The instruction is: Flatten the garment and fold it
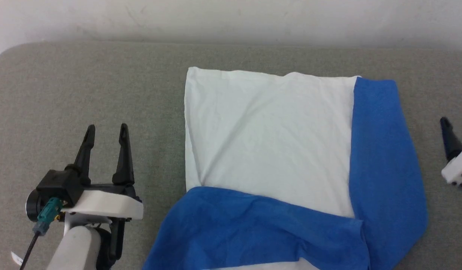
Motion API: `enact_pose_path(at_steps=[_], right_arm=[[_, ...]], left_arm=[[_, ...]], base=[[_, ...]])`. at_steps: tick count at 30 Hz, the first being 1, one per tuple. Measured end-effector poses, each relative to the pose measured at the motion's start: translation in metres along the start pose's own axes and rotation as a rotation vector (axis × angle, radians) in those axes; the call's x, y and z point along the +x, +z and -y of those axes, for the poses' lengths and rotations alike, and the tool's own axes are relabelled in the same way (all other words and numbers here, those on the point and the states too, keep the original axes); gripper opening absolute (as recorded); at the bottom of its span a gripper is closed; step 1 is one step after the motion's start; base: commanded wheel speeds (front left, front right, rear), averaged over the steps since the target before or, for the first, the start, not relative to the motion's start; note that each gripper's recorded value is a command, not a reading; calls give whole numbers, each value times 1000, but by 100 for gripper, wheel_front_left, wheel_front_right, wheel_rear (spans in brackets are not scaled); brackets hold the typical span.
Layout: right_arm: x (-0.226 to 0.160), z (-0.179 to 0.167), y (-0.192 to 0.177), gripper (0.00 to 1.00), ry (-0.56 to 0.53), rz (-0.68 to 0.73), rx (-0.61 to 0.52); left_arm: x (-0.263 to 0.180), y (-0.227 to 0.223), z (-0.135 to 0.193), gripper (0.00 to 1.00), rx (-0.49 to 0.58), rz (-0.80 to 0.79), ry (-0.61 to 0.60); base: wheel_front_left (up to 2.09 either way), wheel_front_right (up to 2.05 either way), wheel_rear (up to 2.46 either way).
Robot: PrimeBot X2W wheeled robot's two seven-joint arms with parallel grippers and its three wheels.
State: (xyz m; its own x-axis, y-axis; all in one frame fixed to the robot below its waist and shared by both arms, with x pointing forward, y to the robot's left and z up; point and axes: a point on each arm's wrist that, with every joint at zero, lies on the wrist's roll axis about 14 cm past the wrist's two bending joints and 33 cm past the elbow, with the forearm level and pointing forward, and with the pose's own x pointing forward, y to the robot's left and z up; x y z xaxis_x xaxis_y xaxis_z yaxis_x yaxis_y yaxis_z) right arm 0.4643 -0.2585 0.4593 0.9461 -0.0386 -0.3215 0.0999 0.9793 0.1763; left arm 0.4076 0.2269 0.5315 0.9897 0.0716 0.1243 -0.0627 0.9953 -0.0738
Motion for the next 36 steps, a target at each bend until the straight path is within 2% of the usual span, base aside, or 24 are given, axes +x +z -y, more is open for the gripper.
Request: enact_pose_path(at_steps=[5,11,17,23,24,25,26,29,33,36], right_arm=[[52,4,5,100,-9,-101,-8],[101,-27,-13,100,60,-315,-24],[125,-47,-52,100,103,-523,-59],[134,-46,-78,100,83,-673,-41],[135,-46,-80,48,81,-696,-33],[135,-46,-79,18,79,-707,-30],[135,-46,-79,0,77,-709,-30],[135,-47,-71,0,75,-657,-20],[134,-57,-50,0,98,-458,23],[130,-58,-12,0,108,-283,20]], left_arm=[[6,-13,1,100,-28,-20,18],[15,-26,-1,100,-38,-38,38],[18,-45,-6,100,-35,-80,56],[18,-56,-13,100,-30,-105,76],[17,-58,-14,100,-27,-109,78],[16,-58,-14,100,-25,-111,80],[16,-58,-15,100,-21,-112,83],[15,-57,-15,100,-23,-109,78],[12,-52,-14,100,-39,-97,78],[6,-47,-15,100,-40,-91,78]], base=[[0,0,0],[0,0,0],[0,0,0],[0,0,0],[0,0,0],[0,0,0],[0,0,0],[0,0,0],[0,0,0],[0,0,0]])
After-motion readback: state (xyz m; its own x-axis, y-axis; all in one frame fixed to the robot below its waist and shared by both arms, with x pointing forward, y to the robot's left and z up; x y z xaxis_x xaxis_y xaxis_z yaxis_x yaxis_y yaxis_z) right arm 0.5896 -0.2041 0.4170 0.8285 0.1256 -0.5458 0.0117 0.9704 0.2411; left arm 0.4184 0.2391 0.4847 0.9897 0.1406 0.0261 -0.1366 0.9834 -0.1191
